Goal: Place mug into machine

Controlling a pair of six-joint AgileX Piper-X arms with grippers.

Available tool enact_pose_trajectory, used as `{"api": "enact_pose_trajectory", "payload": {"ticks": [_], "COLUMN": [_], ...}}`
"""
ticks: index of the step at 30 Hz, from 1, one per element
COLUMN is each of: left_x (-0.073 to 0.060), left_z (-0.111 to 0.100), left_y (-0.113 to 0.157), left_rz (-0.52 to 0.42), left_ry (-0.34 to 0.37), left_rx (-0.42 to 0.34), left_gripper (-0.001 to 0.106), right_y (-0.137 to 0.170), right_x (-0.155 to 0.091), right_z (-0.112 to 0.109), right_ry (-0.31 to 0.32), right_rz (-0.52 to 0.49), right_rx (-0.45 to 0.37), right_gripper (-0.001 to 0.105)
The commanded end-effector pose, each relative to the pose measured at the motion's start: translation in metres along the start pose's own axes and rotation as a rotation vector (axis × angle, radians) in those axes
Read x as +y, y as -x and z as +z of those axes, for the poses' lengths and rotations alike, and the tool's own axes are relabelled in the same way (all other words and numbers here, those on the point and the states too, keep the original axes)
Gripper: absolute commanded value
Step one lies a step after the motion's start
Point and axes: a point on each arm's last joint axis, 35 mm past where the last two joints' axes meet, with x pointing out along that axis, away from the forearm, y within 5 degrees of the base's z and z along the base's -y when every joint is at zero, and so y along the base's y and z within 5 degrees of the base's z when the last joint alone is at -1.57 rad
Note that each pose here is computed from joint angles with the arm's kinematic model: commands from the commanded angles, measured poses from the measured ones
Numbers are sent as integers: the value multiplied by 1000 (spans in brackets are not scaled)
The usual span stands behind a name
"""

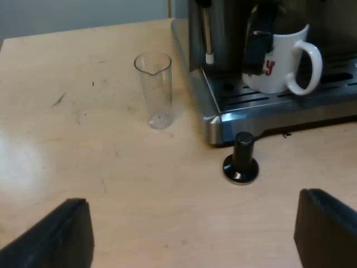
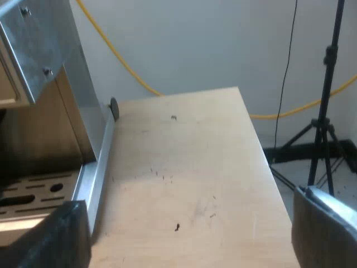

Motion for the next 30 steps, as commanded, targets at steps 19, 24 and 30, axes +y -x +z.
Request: {"api": "enact_pose_trajectory", "payload": {"ticks": [19,24,30], "left_x": [15,15,15], "left_z": [-20,-20,-20], "left_y": [-64,-64,-64], "left_rz": [23,23,23], "left_ry": [9,9,15], "left_rx": [33,33,33], "left_gripper": [85,85,85], "right_y": [-39,-44,-44], "right_x": [9,10,10], "right_z": [-39,-43,-43], "right_ry": [5,-3,-3], "right_rz": [52,54,54], "right_rx": [162,172,172], "right_gripper": [81,81,81]}}
